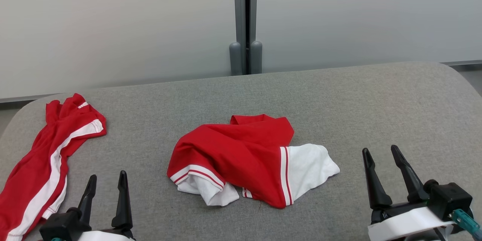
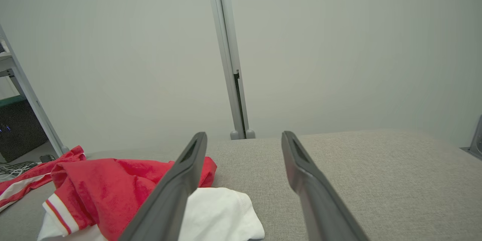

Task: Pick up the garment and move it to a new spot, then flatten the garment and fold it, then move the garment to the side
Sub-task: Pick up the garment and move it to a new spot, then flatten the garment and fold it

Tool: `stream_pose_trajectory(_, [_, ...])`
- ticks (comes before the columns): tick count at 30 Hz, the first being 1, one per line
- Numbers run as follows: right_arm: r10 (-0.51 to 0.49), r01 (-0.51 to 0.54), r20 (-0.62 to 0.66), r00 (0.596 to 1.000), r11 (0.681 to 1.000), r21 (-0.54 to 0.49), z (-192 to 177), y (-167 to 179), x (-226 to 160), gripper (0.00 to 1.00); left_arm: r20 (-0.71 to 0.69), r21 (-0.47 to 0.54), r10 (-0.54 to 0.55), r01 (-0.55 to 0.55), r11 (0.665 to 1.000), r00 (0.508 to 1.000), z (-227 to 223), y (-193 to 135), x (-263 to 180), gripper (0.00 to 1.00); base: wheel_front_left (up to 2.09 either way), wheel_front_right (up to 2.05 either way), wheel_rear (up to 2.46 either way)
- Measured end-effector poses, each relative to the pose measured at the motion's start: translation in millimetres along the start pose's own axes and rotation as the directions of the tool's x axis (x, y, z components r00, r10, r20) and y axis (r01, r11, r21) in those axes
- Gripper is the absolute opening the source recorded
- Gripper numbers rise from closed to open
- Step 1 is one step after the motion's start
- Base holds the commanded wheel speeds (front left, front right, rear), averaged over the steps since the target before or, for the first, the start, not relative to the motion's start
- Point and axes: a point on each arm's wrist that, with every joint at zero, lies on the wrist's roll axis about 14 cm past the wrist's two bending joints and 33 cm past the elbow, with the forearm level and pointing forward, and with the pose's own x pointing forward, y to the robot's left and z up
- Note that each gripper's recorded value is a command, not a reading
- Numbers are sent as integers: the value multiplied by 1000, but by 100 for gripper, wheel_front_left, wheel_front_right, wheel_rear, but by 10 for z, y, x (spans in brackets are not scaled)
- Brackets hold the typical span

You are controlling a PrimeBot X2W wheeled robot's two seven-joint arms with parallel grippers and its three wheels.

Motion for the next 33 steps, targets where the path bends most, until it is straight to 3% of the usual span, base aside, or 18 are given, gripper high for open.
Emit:
stream_pose_trajectory(22, [-18,18,13,1000,1000,-10,53,-85,4,100,22,0,-49,49,999,999,12,-155,26,100,0,0,0])
stream_pose_trajectory(28, [-41,42,30,999,999,-17,113,-171,7,100,-4,-40,-165,165,985,986,24,-537,60,100,0,0,0])
stream_pose_trajectory(33, [-43,45,37,998,998,-35,148,-241,91,100,-82,-76,-338,333,940,937,-20,-1116,153,100,0,0,0])
